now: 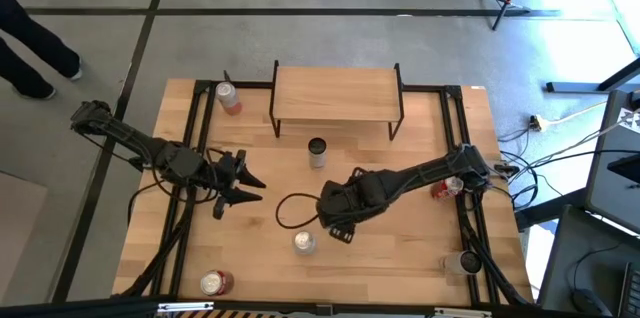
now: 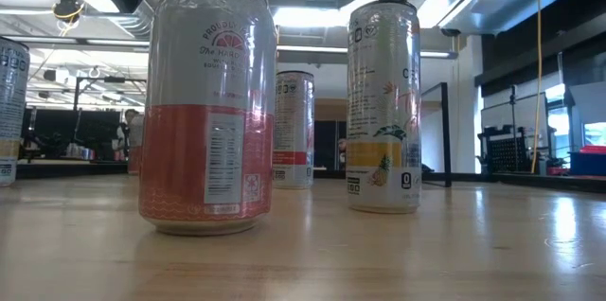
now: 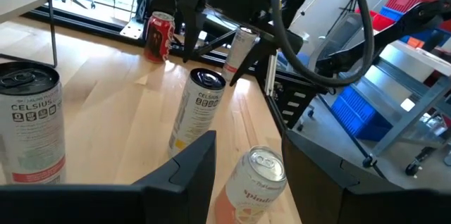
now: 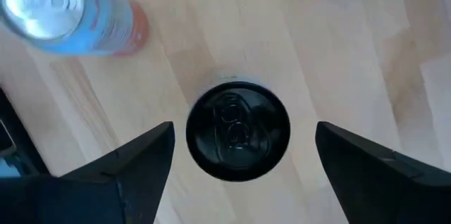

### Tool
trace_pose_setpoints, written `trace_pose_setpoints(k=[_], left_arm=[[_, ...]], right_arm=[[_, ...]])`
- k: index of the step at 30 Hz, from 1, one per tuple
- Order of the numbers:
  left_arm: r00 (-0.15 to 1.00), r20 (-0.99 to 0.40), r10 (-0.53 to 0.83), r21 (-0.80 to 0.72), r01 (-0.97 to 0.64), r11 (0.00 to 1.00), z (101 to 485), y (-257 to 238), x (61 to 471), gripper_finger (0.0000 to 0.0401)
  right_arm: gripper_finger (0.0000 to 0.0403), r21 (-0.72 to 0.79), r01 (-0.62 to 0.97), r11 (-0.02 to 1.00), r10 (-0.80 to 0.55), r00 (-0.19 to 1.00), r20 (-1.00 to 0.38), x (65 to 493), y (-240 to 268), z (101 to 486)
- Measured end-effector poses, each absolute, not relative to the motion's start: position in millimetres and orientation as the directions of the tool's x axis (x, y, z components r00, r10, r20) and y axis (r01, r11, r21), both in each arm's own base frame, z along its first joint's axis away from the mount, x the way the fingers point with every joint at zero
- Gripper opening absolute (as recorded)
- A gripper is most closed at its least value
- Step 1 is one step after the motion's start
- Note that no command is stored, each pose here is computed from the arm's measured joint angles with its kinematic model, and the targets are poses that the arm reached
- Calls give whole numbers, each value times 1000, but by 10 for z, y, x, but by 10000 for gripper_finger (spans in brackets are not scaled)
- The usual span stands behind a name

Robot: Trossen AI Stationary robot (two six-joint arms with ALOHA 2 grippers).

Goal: Place canned beverage on shelf
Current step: Put the right white and yellow soda can on the shelf

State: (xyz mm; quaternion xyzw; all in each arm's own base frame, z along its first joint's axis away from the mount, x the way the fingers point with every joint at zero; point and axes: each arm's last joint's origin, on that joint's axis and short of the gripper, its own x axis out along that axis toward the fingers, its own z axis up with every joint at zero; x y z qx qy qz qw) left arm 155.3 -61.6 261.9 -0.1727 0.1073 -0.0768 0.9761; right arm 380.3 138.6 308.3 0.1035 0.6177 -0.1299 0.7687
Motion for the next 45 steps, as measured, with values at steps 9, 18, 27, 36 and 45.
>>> trace_pose_setpoints(k=[9,18,27,36,45], left_arm=[[966,-185,-179,-352,105,930,2617,-613,1553,157],[971,-192,-139,-342,67,937,2609,-600,1554,157],[972,-191,-135,-341,63,938,2610,-599,1553,157],[976,-145,-160,-401,89,912,2659,-606,1553,157],[979,-126,-158,-388,98,917,3045,-590,1520,157]], right_arm=[[332,-55,147,988,-79,164,-983,3818,1392,3006],[332,-69,97,993,-83,142,-986,3915,1370,2870],[303,-76,47,996,-80,107,-991,3978,1376,2735],[225,-56,87,995,-65,103,-993,3975,1295,2804],[225,6,273,962,-53,210,-976,3813,936,3483]])
